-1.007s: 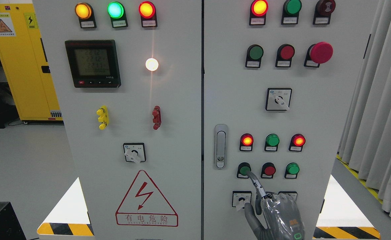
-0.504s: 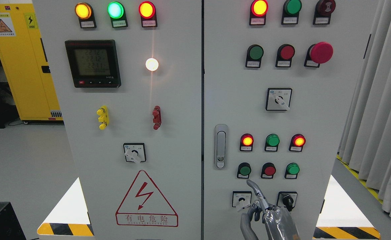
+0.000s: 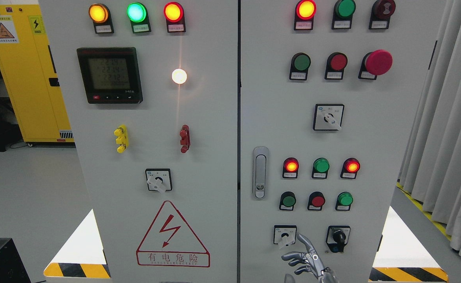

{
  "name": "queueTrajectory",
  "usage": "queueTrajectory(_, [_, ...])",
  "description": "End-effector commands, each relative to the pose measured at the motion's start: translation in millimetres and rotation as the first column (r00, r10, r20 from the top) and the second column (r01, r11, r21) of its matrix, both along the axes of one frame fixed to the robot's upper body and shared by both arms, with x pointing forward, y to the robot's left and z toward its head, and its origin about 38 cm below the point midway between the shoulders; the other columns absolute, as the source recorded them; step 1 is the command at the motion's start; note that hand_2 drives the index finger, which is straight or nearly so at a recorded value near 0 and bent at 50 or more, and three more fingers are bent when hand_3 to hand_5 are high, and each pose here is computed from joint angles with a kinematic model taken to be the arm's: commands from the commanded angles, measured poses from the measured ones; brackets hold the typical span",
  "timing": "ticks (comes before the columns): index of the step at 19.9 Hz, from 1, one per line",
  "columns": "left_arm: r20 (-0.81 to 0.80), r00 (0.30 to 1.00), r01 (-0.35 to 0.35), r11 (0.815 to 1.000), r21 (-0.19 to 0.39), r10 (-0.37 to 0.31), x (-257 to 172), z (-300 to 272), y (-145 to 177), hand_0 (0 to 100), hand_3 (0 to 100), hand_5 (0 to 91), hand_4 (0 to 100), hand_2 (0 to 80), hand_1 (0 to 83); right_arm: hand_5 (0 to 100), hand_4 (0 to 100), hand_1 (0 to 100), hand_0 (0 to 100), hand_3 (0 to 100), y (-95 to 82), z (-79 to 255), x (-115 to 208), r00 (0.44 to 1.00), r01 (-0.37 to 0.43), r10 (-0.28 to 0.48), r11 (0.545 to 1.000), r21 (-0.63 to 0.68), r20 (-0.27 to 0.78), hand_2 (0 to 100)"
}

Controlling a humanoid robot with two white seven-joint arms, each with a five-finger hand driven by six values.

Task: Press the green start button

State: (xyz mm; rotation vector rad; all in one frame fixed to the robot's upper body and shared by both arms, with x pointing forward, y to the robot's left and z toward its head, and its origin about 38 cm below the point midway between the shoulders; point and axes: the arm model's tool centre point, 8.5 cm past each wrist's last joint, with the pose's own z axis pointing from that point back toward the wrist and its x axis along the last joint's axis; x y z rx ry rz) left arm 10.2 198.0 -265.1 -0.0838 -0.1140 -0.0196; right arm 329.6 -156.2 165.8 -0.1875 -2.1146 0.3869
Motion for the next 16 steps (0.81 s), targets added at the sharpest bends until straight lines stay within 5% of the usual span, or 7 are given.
queueTrajectory(1, [-0.001,1.0,0.001,1.0,0.001,-0.001,-0.3,0.0,0.5,12,0,0.0,0,0.0,55.6,0,0,75,80,0,8.8,-5.3,-9.7,0.999,-0.038,0.04,0.995,0.09,-0.028,0])
queueTrajectory(16, [-0.001,1.0,0.001,1.0,0.001,-0.001,-0.2,0.0,-0.3,12,0,0.0,0,0.0,55.6,0,0,74,73,0,9.4,-0.9,-8.2,0.999,-0.044,0.045,0.995,0.088,-0.015,0])
